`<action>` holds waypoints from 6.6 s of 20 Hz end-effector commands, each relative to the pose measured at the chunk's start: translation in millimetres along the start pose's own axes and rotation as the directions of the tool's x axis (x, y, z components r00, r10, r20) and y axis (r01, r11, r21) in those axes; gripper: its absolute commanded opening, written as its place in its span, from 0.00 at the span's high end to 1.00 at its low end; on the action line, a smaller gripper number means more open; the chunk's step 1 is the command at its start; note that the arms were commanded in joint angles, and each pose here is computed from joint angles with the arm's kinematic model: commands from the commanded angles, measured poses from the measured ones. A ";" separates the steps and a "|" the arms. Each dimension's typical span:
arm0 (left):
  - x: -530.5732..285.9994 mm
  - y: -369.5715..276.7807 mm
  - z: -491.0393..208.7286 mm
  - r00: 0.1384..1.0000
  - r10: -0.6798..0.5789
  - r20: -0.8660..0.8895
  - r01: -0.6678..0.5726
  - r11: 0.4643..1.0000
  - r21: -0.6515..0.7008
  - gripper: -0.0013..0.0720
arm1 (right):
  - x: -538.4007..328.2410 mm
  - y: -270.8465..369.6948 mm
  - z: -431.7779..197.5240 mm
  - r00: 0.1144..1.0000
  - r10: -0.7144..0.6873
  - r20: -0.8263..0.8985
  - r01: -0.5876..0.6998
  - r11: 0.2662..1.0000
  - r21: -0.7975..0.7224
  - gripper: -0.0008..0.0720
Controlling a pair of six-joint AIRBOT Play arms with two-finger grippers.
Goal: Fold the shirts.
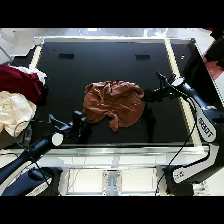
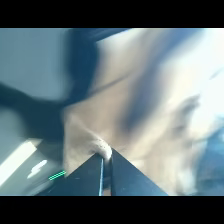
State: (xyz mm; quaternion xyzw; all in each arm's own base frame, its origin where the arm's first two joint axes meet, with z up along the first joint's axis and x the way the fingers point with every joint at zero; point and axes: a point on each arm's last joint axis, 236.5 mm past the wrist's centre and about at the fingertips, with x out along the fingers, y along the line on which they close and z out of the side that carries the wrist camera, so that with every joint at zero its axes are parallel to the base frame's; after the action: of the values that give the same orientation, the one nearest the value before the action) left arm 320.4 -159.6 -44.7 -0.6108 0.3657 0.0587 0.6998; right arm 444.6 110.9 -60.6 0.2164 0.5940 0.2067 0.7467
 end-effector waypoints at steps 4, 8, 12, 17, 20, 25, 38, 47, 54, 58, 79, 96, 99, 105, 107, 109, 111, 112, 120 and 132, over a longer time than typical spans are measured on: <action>-124.5 -159.1 90.8 0.854 -0.455 0.250 0.333 0.850 0.409 0.96 | -145.8 47.7 2.5 0.979 -0.086 0.187 0.122 0.974 -0.192 0.96; -279.5 -197.4 135.9 0.712 -0.491 0.503 0.060 0.755 0.653 0.96 | -288.0 130.7 -32.3 0.855 -0.058 0.515 0.226 0.936 -0.269 0.97; -386.2 -272.1 127.9 0.601 -0.588 0.542 -0.181 0.560 0.809 0.96 | -419.9 219.7 -89.2 0.598 0.020 0.802 0.398 0.860 -0.318 0.97; -302.0 -311.7 167.2 0.773 -0.350 0.528 -0.388 0.397 0.832 0.96 | -465.4 200.0 -77.2 0.492 -0.129 0.861 0.508 0.845 -0.164 0.97; -189.8 -276.7 201.0 0.861 -0.113 0.495 -0.425 0.375 0.824 0.96 | -382.7 139.7 -12.7 0.693 -0.211 0.690 0.420 0.896 -0.148 0.97; -32.6 -200.0 238.5 0.892 0.154 0.424 -0.451 0.336 0.827 0.96 | -206.5 22.6 78.5 0.887 -0.246 0.390 0.280 0.959 -0.032 0.97; -34.8 -275.7 286.7 0.846 -0.154 0.510 -0.369 0.521 0.769 0.02 | -186.7 -25.7 177.1 0.782 -0.352 0.515 0.413 0.911 -0.005 0.23; -189.5 -38.0 214.2 0.808 0.279 0.518 -0.522 0.747 0.412 0.03 | -269.4 -128.8 -30.9 0.903 -0.402 0.150 0.357 0.898 0.257 0.23; -152.4 11.6 128.1 0.938 0.064 0.342 -0.155 0.957 0.245 0.03 | -98.6 -138.8 -103.0 0.978 -0.098 0.186 -0.002 0.882 0.471 0.23; -156.9 -0.5 122.1 0.942 0.009 0.335 -0.095 0.966 0.241 0.03 | -61.5 -129.2 -106.7 0.986 0.002 0.168 -0.088 0.859 0.504 0.23; -120.5 139.4 16.4 0.929 0.355 -0.109 -0.354 0.935 0.025 0.26 | -98.5 -62.2 -28.2 0.948 0.078 0.310 -0.177 0.935 0.306 0.96; -80.2 139.8 32.1 0.973 0.220 -0.064 -0.224 0.972 -0.071 0.33 | -98.6 -58.9 -30.0 0.949 0.090 0.303 -0.189 0.930 0.314 0.96; -71.3 144.7 27.5 0.969 0.223 -0.105 -0.232 0.969 -0.085 0.33 | -98.6 -58.8 -30.2 0.949 0.091 0.302 -0.189 0.930 0.314 0.96; -59.9 112.0 35.0 0.992 0.090 -0.094 -0.095 0.994 -0.049 0.96 | -99.8 -52.0 -34.3 0.951 0.112 0.287 -0.202 0.930 0.306 0.96; -67.0 52.3 50.9 0.997 -0.057 -0.053 0.062 0.991 0.114 0.96 | -115.9 -35.8 -36.4 0.947 0.119 0.297 -0.198 0.947 0.253 0.96; -99.9 -37.0 69.3 0.972 -0.236 0.007 0.217 0.906 0.363 0.96 | -147.8 -6.7 -46.8 0.944 0.106 0.313 -0.158 0.977 0.144 0.97; -164.1 -128.2 81.9 0.908 -0.406 0.101 0.264 0.744 0.614 0.96 | -185.5 28.3 -75.0 0.946 0.062 0.319 -0.078 0.996 0.037 0.97; -201.7 -163.6 83.5 0.874 -0.462 0.150 0.222 0.655 0.722 0.97 | -208.0 45.6 -88.9 0.933 0.020 0.358 -0.025 1.000 0.009 0.97; -403.9 -317.4 119.9 0.671 -0.556 0.490 -0.354 0.341 0.871 0.97 | -472.7 216.5 -170.5 0.267 -0.076 0.961 0.444 0.895 -0.052 0.97; -98.5 -243.6 224.4 0.964 0.113 0.242 -0.267 0.348 0.899 0.96 | -234.6 87.3 66.1 0.899 0.006 0.438 0.072 0.984 -0.161 0.97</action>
State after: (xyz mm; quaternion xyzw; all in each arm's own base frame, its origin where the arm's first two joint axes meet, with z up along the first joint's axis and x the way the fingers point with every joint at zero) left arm 435.7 32.7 298.7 -0.0664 0.2474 -0.0121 0.9665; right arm 400.5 15.5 283.8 0.1693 0.2957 0.1443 0.9290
